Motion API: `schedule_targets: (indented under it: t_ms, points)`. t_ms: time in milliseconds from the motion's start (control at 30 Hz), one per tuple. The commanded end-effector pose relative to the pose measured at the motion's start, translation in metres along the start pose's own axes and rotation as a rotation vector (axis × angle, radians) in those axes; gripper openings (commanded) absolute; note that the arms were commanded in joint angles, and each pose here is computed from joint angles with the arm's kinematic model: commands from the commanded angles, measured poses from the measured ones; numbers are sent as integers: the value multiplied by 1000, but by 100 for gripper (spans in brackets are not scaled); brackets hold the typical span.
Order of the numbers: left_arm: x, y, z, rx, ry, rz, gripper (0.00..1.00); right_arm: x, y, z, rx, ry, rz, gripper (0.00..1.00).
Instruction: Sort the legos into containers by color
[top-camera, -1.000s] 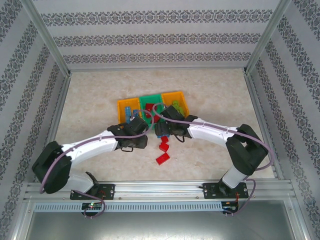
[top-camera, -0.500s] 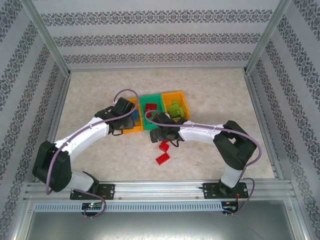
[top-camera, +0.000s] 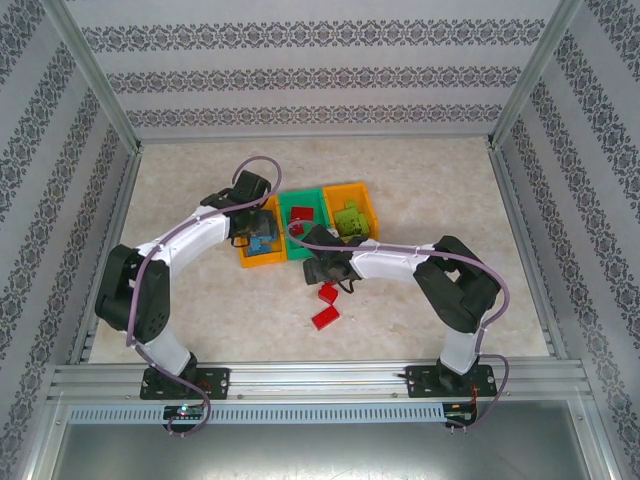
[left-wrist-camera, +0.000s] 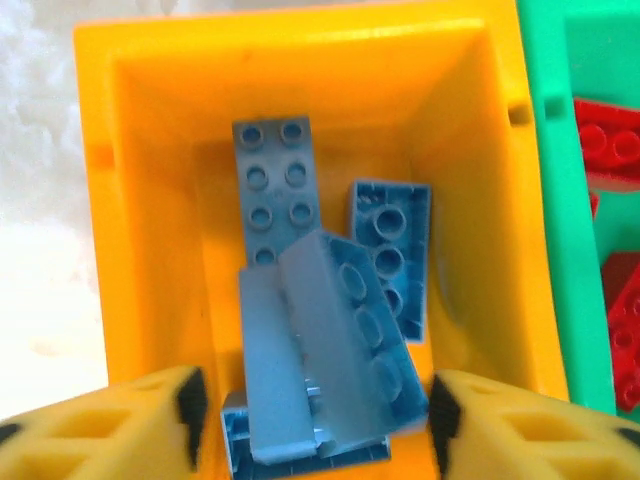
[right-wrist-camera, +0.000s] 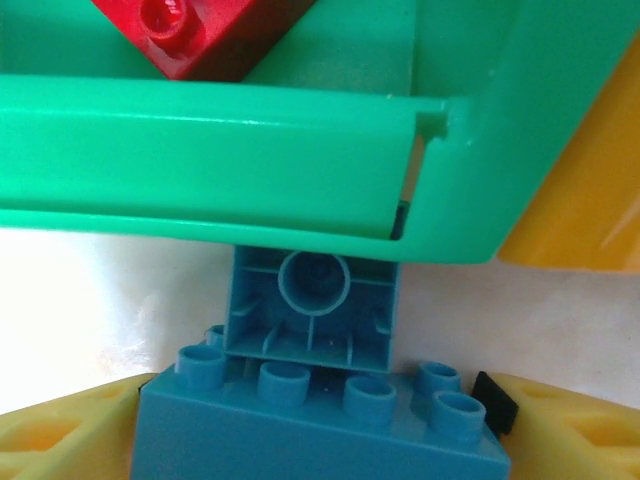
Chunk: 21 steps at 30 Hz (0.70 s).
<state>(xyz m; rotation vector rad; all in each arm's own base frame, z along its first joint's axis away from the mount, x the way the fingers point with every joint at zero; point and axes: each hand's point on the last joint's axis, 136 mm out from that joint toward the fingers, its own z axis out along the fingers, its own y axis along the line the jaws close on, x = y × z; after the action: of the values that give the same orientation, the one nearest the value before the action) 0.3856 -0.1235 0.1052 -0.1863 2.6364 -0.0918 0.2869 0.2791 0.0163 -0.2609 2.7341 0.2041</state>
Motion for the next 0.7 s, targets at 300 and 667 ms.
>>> schedule_targets:
  t_ms: [300, 667]
  points:
    - [0, 5, -26, 69, -90, -58, 100, -2, 1, 3, 19, 7, 3, 58]
    - [16, 28, -33, 15, -127, -101, 99, -20, 26, -42, -47, -91, -56, 54]
